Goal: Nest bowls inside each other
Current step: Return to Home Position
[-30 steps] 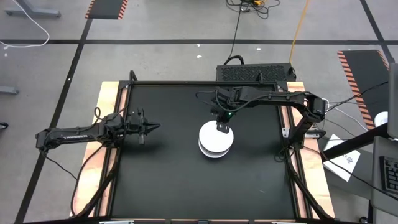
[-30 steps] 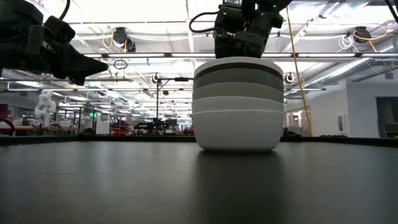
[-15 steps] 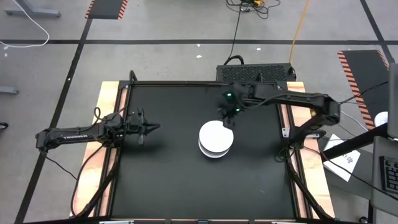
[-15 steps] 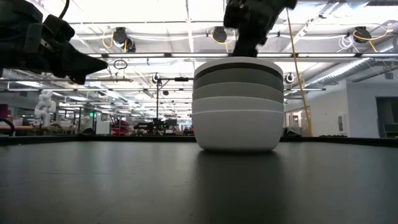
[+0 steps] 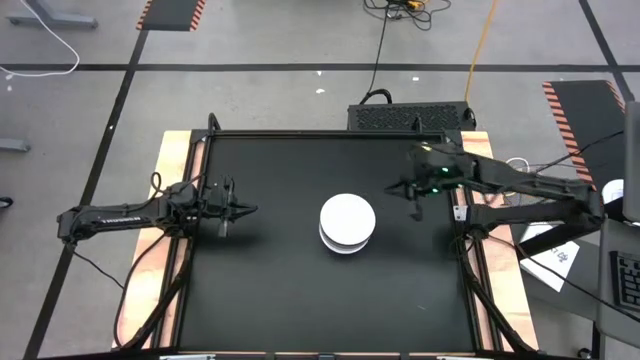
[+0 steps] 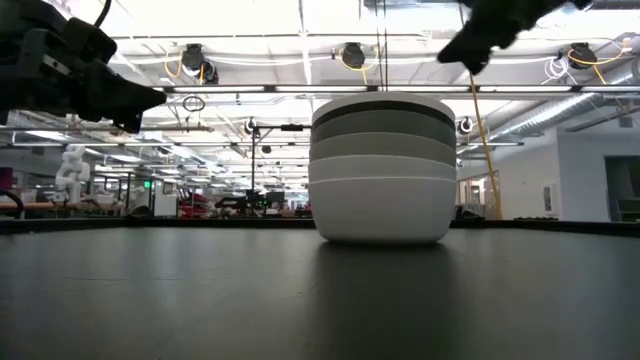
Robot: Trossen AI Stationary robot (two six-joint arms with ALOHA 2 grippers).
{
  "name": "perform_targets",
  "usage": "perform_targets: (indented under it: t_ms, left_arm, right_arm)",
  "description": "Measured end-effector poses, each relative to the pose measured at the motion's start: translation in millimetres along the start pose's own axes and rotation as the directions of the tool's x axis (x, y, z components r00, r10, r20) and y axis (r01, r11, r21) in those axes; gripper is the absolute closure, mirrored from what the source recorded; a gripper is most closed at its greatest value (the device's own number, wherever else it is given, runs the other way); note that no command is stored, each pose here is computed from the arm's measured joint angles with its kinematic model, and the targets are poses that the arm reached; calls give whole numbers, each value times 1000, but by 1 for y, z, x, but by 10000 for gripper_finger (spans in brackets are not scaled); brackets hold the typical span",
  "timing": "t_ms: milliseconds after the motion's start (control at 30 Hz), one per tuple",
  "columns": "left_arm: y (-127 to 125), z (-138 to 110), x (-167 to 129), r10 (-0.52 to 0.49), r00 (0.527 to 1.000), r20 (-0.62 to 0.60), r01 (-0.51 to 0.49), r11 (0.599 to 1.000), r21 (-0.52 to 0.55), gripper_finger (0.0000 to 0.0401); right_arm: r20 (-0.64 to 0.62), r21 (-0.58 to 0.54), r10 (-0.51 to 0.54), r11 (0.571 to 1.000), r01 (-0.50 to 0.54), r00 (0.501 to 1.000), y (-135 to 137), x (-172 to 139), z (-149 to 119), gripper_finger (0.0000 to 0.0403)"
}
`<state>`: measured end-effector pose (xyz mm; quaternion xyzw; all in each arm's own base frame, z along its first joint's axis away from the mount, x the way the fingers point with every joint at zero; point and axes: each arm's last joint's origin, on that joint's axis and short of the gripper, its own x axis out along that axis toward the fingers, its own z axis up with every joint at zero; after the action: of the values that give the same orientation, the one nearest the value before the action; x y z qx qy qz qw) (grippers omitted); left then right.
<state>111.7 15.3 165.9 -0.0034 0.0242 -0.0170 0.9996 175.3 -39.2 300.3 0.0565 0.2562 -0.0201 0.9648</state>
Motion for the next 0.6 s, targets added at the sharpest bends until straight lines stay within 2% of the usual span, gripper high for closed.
perform_targets:
  t_ms: [133,300,600]
  left_arm:
    - [0,8,0,0,1000,7,0,1000,17,399]
    - [-1,14,-2,-9,999,-53,10,1000,27,400]
    - [-1,23,-4,-24,996,-89,26,999,22,400]
  right_arm:
    - [100,28,-2,1000,-1,995,3,-12,-27,401]
    - [168,69,-2,998,-10,986,3,-14,-63,402]
    - [288,119,2,992,-38,958,2,-7,-93,403]
